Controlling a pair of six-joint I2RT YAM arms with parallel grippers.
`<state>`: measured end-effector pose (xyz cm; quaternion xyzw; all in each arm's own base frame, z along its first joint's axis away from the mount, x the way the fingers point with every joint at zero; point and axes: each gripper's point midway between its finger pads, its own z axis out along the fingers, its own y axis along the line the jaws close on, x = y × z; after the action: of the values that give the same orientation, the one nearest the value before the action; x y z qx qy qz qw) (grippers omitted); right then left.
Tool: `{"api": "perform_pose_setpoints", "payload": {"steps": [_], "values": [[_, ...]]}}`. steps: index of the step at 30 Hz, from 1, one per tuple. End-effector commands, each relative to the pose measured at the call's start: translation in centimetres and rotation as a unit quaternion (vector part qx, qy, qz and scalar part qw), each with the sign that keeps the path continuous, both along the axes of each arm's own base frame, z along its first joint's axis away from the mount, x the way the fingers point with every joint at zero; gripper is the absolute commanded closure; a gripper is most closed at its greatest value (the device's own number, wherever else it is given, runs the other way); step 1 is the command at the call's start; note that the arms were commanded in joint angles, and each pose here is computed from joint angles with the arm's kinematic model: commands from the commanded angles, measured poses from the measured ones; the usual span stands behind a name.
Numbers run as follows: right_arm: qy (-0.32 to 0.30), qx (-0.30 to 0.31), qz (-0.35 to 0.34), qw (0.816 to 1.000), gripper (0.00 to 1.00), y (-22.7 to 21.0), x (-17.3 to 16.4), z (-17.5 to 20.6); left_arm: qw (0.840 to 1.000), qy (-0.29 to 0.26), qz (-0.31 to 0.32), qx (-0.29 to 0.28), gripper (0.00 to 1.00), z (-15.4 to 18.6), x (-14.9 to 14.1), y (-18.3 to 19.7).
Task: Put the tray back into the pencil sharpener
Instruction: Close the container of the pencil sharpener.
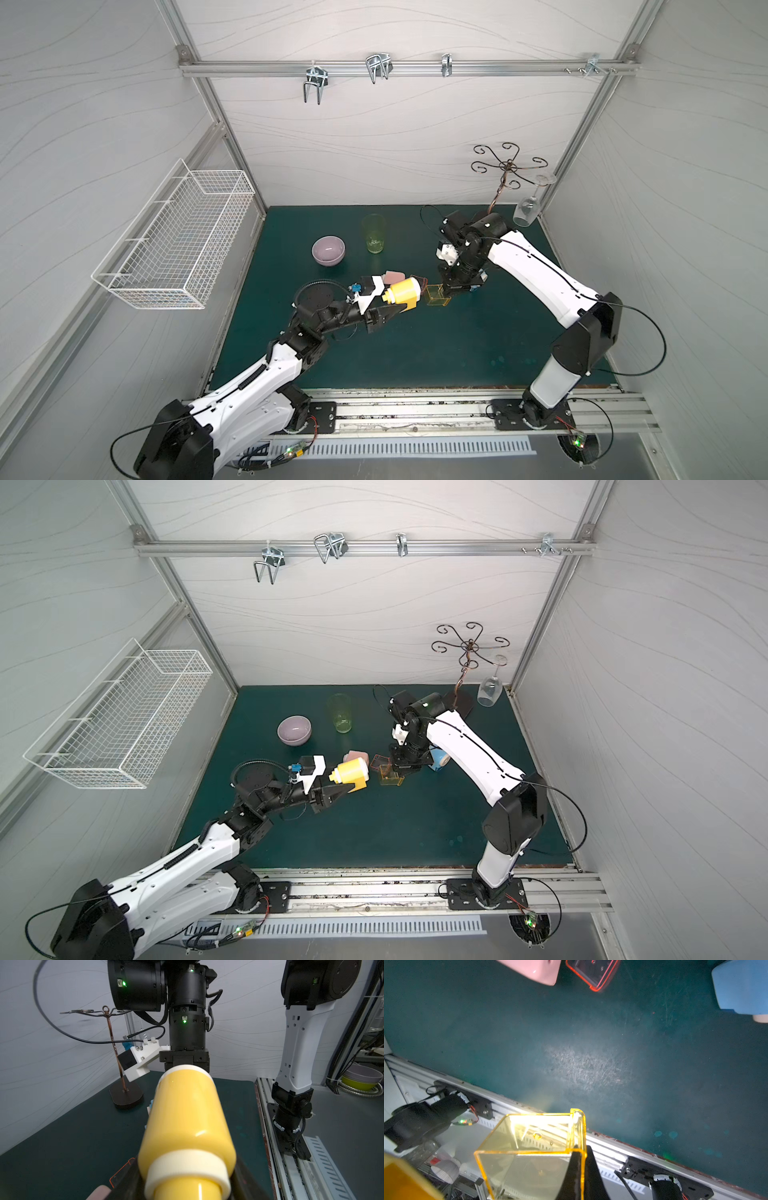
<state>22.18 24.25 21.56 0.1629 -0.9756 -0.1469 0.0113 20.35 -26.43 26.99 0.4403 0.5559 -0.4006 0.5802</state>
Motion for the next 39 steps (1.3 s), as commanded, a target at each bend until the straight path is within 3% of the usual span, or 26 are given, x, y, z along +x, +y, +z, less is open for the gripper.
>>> {"api": "perform_pose_setpoints", "payload": {"steps": [1, 9, 22, 39], "values": [[0.038, -0.022, 0.004, 0.999, 1.0, -0.8, -2.9, 2.0, 0.996, -0.08, -0.041, -0.009, 1.0, 3.7, -1.4, -0.7], [0.016, -0.031, 0.007, 0.999, 1.0, 0.3, -2.7, 3.8, 0.996, -0.078, -0.047, 0.008, 1.0, 3.2, -1.4, -1.4], [0.024, -0.052, 0.025, 0.998, 1.0, 0.6, -2.8, 3.1, 0.997, -0.073, -0.006, -0.007, 1.0, 3.6, -0.1, -1.3], [0.039, 0.024, 0.028, 0.999, 1.0, 3.1, -3.6, 3.9, 0.996, -0.073, 0.058, 0.006, 1.0, 3.1, 2.0, -1.3]]}}
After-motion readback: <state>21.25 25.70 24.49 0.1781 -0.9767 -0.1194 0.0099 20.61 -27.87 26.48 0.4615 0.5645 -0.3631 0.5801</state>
